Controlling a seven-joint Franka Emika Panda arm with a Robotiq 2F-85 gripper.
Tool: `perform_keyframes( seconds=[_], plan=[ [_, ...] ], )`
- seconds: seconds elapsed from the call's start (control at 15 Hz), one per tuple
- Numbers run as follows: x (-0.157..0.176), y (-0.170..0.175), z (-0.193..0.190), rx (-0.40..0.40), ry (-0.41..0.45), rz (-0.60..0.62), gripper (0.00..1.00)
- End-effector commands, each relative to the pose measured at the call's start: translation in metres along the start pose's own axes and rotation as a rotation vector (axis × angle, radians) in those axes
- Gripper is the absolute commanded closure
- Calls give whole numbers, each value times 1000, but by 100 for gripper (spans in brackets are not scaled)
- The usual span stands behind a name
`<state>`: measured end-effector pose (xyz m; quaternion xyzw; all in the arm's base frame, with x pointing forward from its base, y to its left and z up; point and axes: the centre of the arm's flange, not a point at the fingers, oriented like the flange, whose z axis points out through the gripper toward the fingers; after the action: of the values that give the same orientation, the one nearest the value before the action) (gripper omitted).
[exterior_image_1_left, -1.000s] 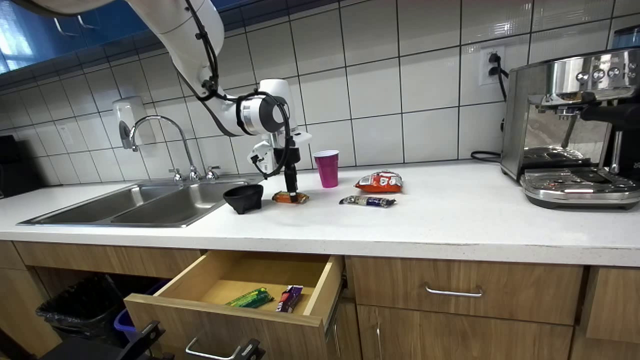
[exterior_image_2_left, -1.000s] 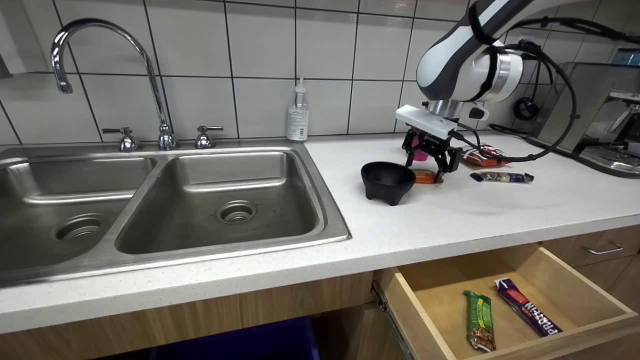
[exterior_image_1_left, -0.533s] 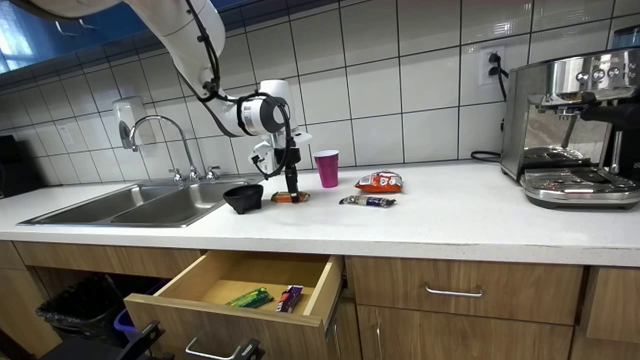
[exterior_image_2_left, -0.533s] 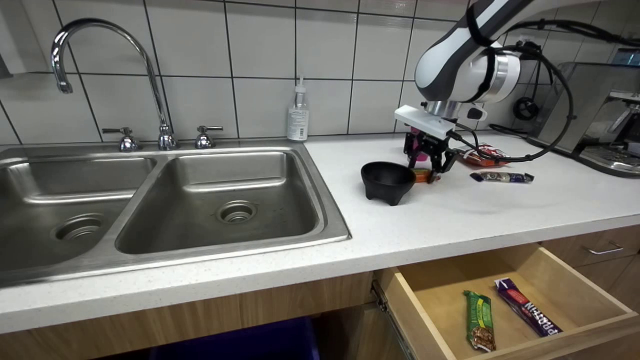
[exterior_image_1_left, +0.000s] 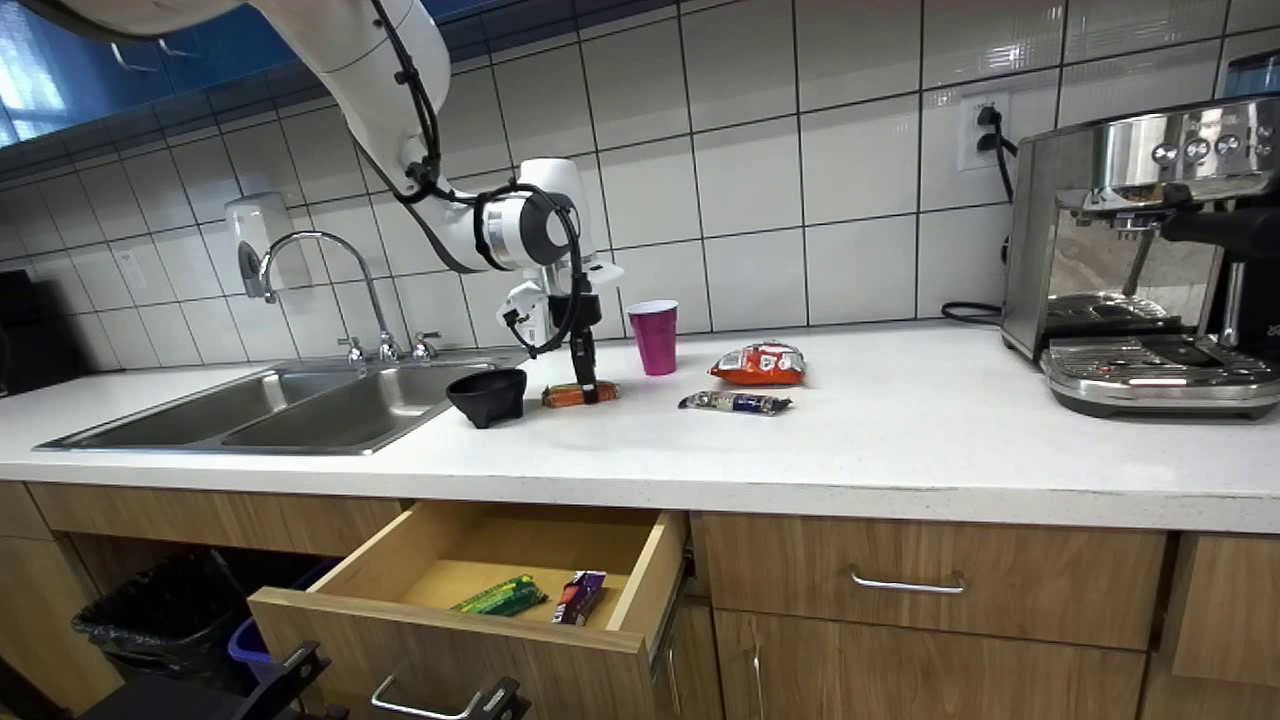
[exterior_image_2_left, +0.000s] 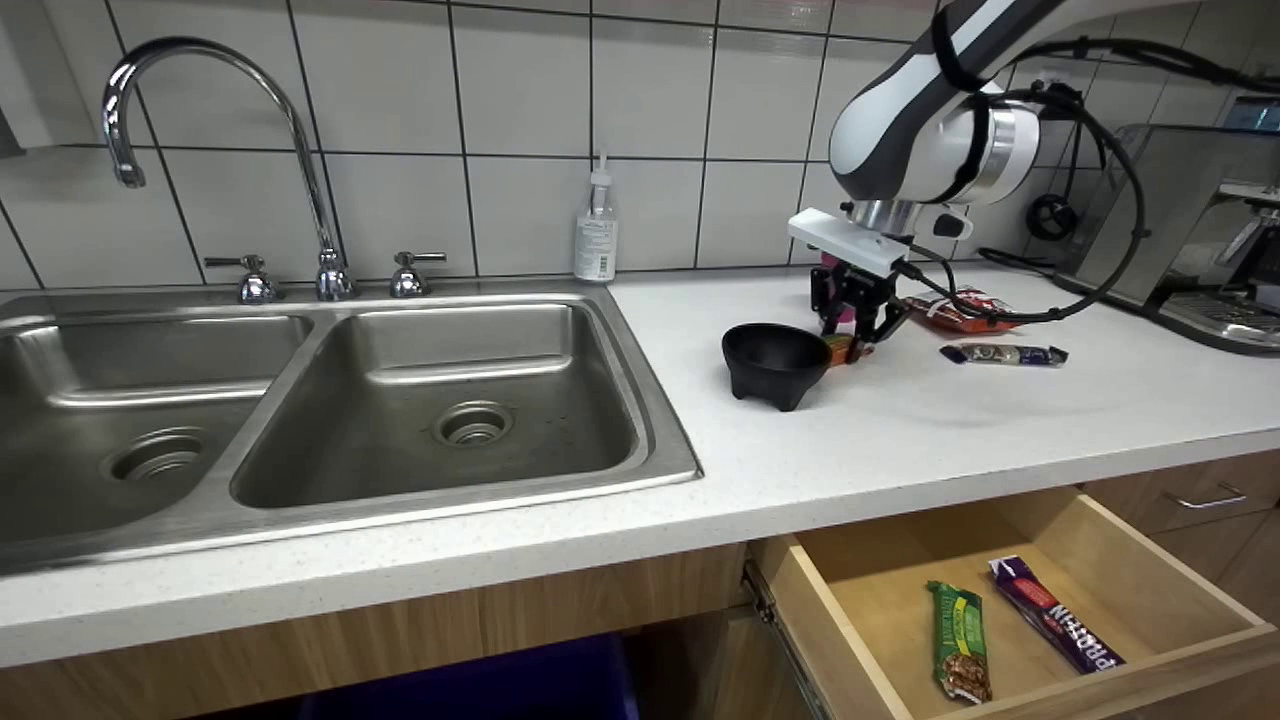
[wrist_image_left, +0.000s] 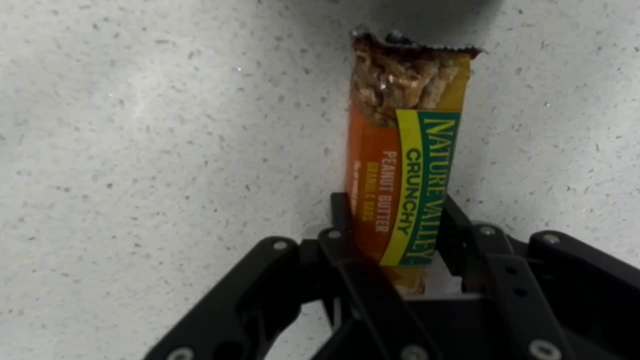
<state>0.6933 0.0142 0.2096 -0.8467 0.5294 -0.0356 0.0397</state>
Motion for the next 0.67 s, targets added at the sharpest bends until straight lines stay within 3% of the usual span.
perform_keyframes(
  seconds=[0.0, 0.6],
  plan=[
    [-3, 0, -10, 15, -14, 12, 82],
    [-20, 26, -25, 49, -7, -9, 82]
  ],
)
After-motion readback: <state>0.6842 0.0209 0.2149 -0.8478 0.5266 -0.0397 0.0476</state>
